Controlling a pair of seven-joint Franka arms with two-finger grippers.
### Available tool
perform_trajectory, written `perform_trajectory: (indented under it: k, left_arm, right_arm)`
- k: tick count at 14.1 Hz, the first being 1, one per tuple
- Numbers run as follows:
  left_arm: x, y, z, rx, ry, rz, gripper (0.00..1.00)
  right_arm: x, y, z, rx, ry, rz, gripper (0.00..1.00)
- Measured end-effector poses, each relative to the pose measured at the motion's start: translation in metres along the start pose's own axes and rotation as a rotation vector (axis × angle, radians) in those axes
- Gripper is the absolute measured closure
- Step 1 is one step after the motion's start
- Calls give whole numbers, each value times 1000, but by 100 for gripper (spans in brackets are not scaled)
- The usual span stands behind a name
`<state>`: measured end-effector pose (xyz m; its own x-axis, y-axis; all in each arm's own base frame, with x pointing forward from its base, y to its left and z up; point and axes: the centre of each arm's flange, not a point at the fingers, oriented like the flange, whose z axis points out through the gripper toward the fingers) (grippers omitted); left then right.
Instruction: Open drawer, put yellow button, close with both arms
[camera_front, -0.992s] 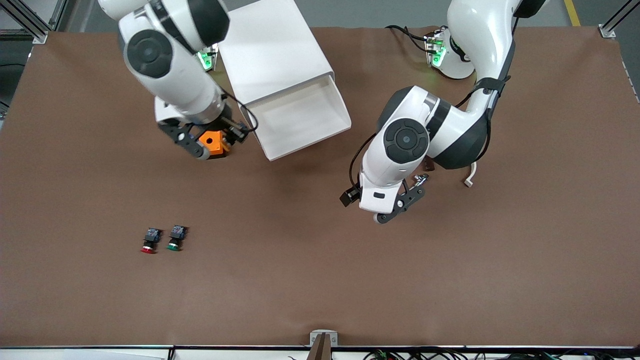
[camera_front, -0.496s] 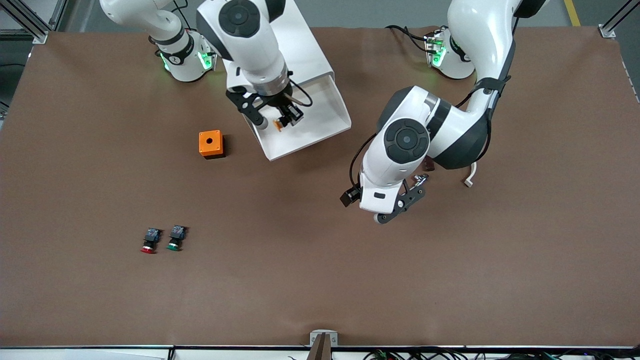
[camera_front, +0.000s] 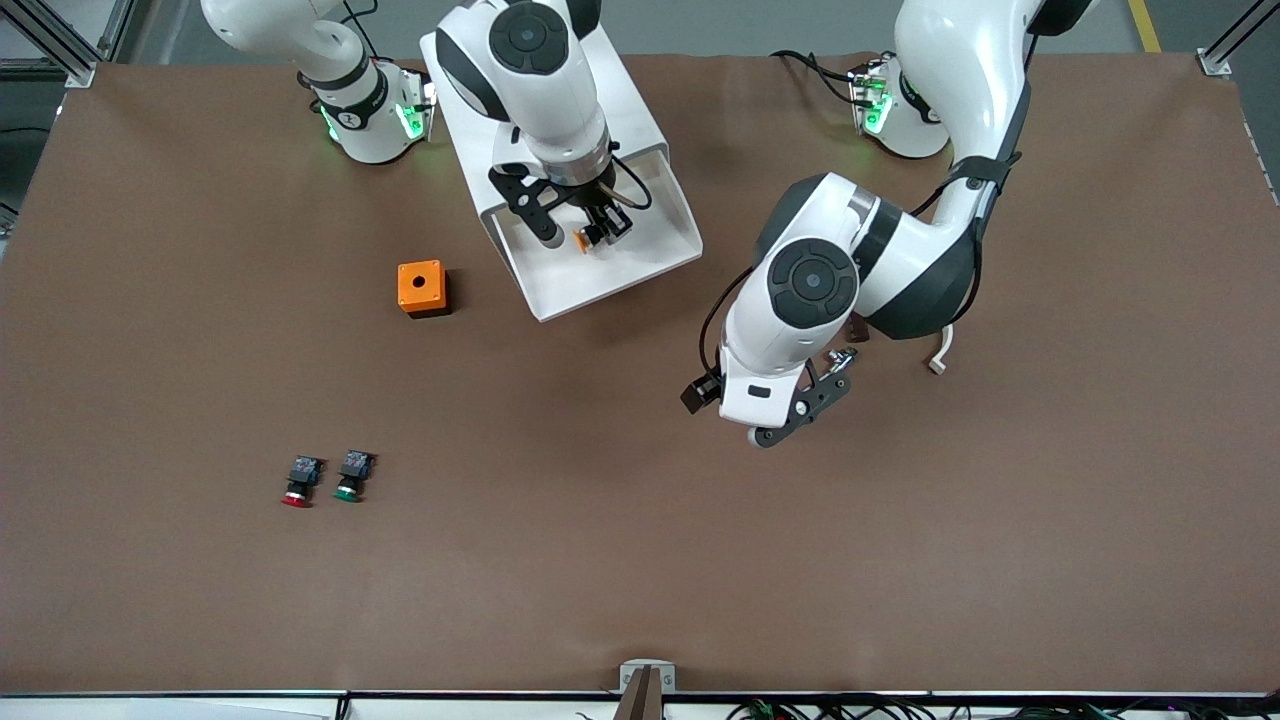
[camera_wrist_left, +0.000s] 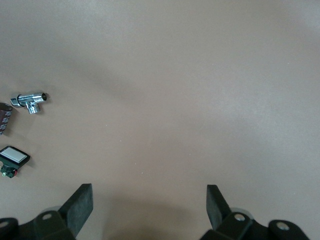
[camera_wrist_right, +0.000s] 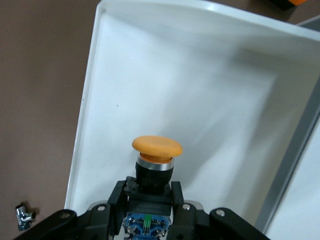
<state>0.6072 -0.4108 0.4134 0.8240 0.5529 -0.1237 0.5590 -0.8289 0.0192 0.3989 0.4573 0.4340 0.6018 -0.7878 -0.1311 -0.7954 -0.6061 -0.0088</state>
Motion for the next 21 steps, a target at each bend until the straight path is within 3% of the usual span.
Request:
perform_trajectory:
  k: [2,5,7,10,14,17,21]
  left_arm:
    - [0,0,1,3,-1,0,0]
    - [0,-2,7,20,10,-10,0]
    - [-9,1,11,28,8,-28,0]
    - [-42,12,19,41,7,-43,0]
    - [-93,24,34,68,11,-46,0]
    - [-120,30,42,87,50,2,0]
    - [-155,41,50,59,81,57,0]
  right_arm:
    - [0,-1,1,0,0,4,47]
    - [1,-8,-14,31,-4,6,15]
    - [9,-13,-30,29,-3,-19,0]
    - [67,-17,-67,-41,-2,-170,0]
    - [194,0,-114,-124,-49,-385,0]
    - [286,30,-144,-164,-64,-532,0]
    - [377,77,-161,-192,-103,-749,0]
